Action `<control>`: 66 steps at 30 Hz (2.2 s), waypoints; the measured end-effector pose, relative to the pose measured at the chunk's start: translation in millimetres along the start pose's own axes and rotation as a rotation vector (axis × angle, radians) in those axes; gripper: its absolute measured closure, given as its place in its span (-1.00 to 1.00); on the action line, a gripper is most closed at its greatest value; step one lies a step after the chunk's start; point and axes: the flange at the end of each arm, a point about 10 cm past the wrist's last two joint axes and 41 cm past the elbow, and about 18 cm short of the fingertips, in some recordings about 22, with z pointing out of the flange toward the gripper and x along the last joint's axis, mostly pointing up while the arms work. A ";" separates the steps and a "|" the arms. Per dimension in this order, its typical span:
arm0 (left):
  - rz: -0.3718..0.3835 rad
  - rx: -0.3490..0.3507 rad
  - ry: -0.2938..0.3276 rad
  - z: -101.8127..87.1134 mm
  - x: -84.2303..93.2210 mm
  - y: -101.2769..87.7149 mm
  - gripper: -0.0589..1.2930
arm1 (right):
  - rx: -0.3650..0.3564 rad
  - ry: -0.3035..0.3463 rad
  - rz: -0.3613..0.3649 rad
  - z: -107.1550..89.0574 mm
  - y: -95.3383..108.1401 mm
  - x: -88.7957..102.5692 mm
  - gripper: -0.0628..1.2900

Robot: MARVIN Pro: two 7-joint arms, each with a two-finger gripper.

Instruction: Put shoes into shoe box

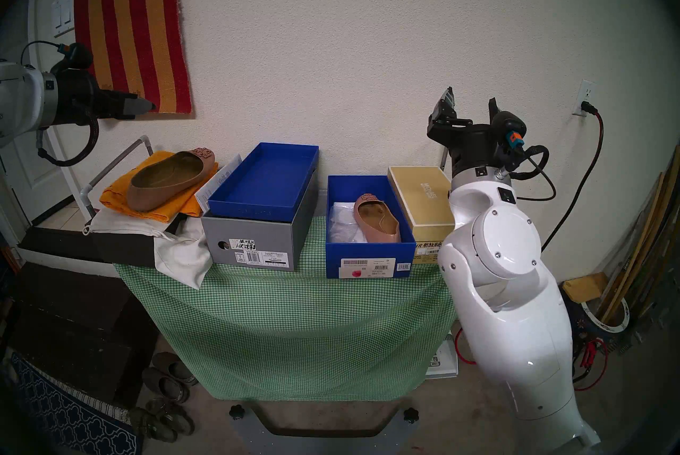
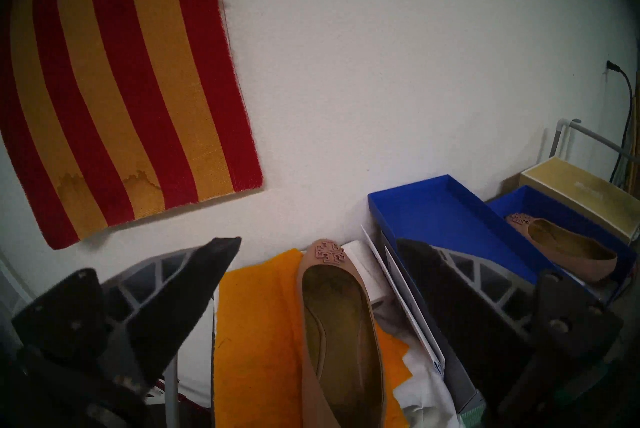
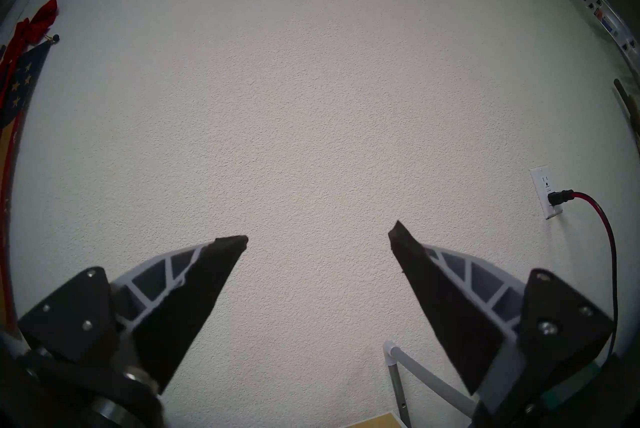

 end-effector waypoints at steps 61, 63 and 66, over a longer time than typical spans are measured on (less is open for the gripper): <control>0.147 -0.032 -0.135 50.3 -83.9 0.6 -0.97 | 0.012 0.006 0.004 0.4 0.2 1.1 -0.85; 0.148 -0.035 -0.136 50.9 -85.4 1.3 -0.97 | 0.013 0.006 0.005 0.4 0.2 1.1 -0.85; 0.150 -0.041 -0.138 52.0 -88.4 2.9 -0.97 | 0.014 0.006 0.005 0.4 0.3 1.1 -0.85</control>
